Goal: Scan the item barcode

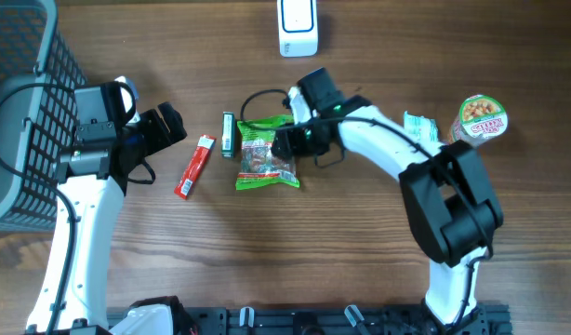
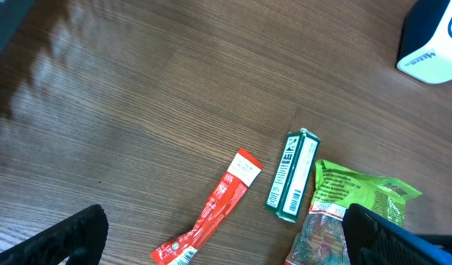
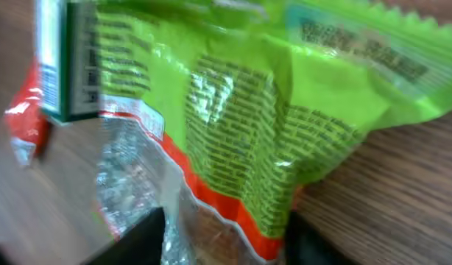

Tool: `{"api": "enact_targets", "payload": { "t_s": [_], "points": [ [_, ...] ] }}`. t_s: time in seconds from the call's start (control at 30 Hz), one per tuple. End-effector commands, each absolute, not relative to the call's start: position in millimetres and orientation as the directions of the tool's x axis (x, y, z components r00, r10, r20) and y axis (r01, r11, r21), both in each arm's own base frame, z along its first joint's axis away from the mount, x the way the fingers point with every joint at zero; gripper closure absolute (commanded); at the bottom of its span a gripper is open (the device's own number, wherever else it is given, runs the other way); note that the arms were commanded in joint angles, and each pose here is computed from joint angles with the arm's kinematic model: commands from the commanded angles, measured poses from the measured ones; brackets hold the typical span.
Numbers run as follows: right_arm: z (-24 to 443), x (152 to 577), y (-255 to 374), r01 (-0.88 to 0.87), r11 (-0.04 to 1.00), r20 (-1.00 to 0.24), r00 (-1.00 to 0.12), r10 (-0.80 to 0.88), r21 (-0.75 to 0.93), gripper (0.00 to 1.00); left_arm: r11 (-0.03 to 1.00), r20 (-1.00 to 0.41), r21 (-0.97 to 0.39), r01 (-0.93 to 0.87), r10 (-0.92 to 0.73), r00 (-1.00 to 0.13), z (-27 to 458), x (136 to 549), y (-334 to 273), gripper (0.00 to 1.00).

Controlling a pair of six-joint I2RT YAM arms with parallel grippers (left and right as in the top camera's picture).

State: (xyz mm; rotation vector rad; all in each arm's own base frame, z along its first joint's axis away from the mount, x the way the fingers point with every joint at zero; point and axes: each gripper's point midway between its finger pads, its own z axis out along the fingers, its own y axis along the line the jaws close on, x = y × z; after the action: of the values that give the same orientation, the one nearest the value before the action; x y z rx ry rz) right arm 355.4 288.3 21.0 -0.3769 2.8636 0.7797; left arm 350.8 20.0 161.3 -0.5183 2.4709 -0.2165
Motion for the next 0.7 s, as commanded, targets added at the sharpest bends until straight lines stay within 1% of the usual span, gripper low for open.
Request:
{"api": "enact_targets", "payload": {
  "t_s": [0.0, 0.07, 0.17, 0.2, 0.23, 0.27, 0.33, 0.37, 0.4, 0.43, 0.47, 0.5, 0.53, 0.57, 0.6, 0.63, 0.67],
  "points": [
    [18, 363, 271, -0.243, 0.904, -0.242, -0.956, -0.163, 0.353, 0.72, 0.912, -0.536, -0.277, -0.302, -0.408, -0.739, 167, 354, 18, 0.0],
    [17, 363, 261, -0.204, 0.925, -0.229, -0.964, -0.134, 0.321, 0.96, 0.912, -0.536, -0.277, -0.302, -0.408, -0.739, 167, 354, 18, 0.0],
    [24, 367, 242, -0.121, 0.958, -0.227, -0.972, -0.061, 0.26, 0.96, 0.912, -0.536, -0.277, -0.302, -0.408, -0.739, 167, 354, 18, 0.0],
    [30, 369, 233, -0.089, 0.968, -0.237, -0.971, -0.032, 0.235, 0.94, 0.912, -0.536, -0.277, -0.302, -0.407, -0.739, 167, 354, 18, 0.0],
    [37, 370, 228, -0.08, 0.973, -0.253, -0.967, -0.023, 0.217, 0.88, 0.912, -0.536, -0.277, -0.302, -0.408, -0.739, 167, 354, 18, 0.0],
    [44, 372, 227, -0.095, 0.971, -0.27, -0.962, -0.034, 0.217, 0.78, 0.912, -0.536, -0.277, -0.302, -0.408, -0.739, 167, 354, 18, 0.0],
    [56, 368, 236, -0.177, 0.949, -0.286, -0.953, -0.1, 0.26, 0.27, 0.912, -0.536, -0.277, -0.302, -0.408, -0.739, 167, 354, 18, 0.0],
    [58, 365, 241, -0.217, 0.935, -0.283, -0.949, -0.135, 0.282, 0.25, 0.912, -0.536, -0.277, -0.302, -0.408, -0.739, 167, 354, 18, 0.0],
    [61, 358, 249, -0.271, 0.908, -0.277, -0.943, -0.183, 0.321, 0.27, 0.912, -0.536, -0.277, -0.302, -0.408, -0.739, 167, 354, 18, 0.0],
    [62, 352, 255, -0.299, 0.887, -0.267, -0.94, -0.211, 0.353, 0.32, 0.912, -0.536, -0.277, -0.302, -0.407, -0.739, 167, 354, 18, 0.0],
    [65, 346, 259, -0.309, 0.869, -0.251, -0.942, -0.223, 0.386, 0.42, 0.912, -0.536, -0.277, -0.302, -0.408, -0.739, 167, 354, 18, 0.0],
    [66, 342, 262, -0.306, 0.86, -0.234, -0.946, -0.225, 0.408, 0.5, 0.912, -0.536, -0.277, -0.302, -0.408, -0.739, 167, 354, 18, 0.0],
    [72, 337, 267, -0.313, 0.837, -0.226, -0.946, -0.232, 0.449, 0.69, 0.912, -0.536, -0.277, -0.302, -0.408, -0.739, 167, 354, 18, 0.0],
    [76, 336, 270, -0.315, 0.824, -0.227, -0.946, -0.232, 0.47, 0.74, 0.912, -0.536, -0.277, -0.302, -0.408, -0.739, 167, 354, 18, 0.0],
    [82, 336, 272, -0.32, 0.806, -0.234, -0.945, -0.23, 0.498, 0.85, 0.912, -0.536, -0.277, -0.302, -0.408, -0.739, 167, 354, 18, 0.0],
    [88, 336, 275, -0.325, 0.786, -0.241, -0.943, -0.229, 0.525, 0.92, 0.912, -0.536, -0.277, -0.302, -0.408, -0.739, 167, 354, 18, 0.0],
    [94, 335, 277, -0.325, 0.768, -0.242, -0.944, -0.226, 0.552, 0.96, 0.912, -0.536, -0.277, -0.302, -0.408, -0.739, 167, 354, 18, 0.0]
  ]
}}
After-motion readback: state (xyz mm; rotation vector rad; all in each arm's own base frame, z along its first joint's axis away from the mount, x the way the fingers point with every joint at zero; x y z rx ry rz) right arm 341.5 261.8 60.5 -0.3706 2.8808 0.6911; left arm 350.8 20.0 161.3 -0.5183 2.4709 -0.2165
